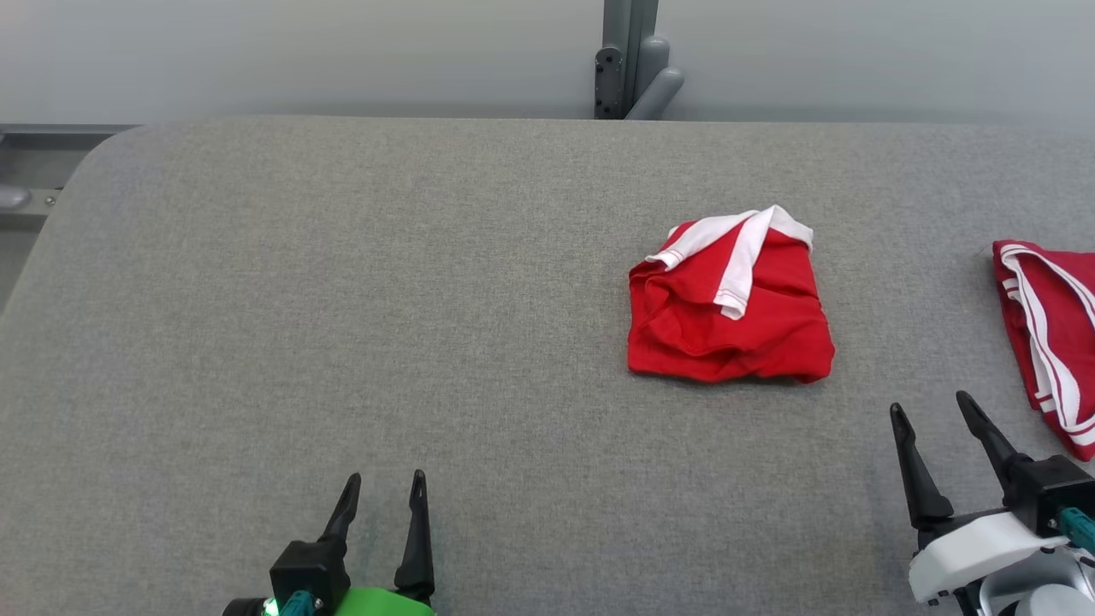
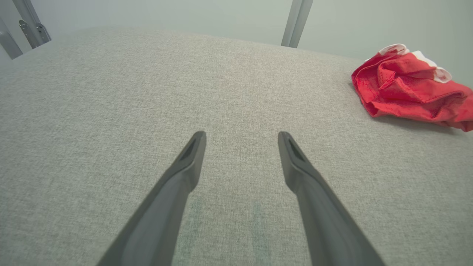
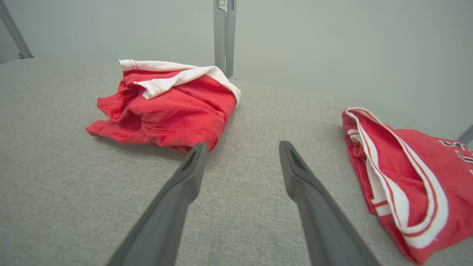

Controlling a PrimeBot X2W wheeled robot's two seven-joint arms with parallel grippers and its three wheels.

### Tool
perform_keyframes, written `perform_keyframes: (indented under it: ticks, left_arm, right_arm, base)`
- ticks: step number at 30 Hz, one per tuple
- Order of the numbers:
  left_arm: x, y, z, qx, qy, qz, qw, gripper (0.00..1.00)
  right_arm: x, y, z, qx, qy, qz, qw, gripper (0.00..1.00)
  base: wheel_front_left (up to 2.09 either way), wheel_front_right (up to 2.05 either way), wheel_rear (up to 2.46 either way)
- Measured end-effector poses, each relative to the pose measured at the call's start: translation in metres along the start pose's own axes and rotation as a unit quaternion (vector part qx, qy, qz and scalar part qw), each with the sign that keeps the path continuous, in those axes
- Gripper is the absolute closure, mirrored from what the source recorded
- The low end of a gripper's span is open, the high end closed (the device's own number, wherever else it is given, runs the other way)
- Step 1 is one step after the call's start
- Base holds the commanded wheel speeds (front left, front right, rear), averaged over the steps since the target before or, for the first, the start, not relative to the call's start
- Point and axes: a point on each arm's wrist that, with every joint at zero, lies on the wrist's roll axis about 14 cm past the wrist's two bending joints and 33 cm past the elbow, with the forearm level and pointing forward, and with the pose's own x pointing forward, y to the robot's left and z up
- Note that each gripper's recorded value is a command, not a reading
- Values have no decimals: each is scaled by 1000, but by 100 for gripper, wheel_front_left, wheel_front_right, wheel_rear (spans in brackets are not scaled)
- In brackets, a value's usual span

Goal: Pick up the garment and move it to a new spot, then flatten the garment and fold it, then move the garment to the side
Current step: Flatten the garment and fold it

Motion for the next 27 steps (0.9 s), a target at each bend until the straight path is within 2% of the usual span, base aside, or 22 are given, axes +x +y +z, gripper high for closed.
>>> perform_keyframes:
  ticks: [8,16,17,18,22,27]
  left_arm:
    - [-6,2,15,7,-28,-3,1000,0]
    - [-10,3,19,7,-35,0,999,0]
    - [-10,3,19,7,-35,0,999,0]
    - [-10,3,19,7,-35,0,999,0]
    - [-7,3,20,6,-36,0,999,0]
    - [4,2,27,6,-43,-2,999,0]
  right_arm:
    - [-30,-23,12,14,-27,-77,997,0]
    - [-37,-17,8,21,-22,-82,996,0]
    - [-36,-15,7,24,-21,-80,996,92]
    - [-35,-14,7,31,-22,-79,996,100]
    - [-19,-16,13,41,-33,-78,996,100]
    - [22,-9,25,39,-51,-52,997,100]
  base:
    - [0,0,0]
    - [0,0,0]
    - [0,0,0]
    - [0,0,0]
    - [0,0,0]
    - [0,0,0]
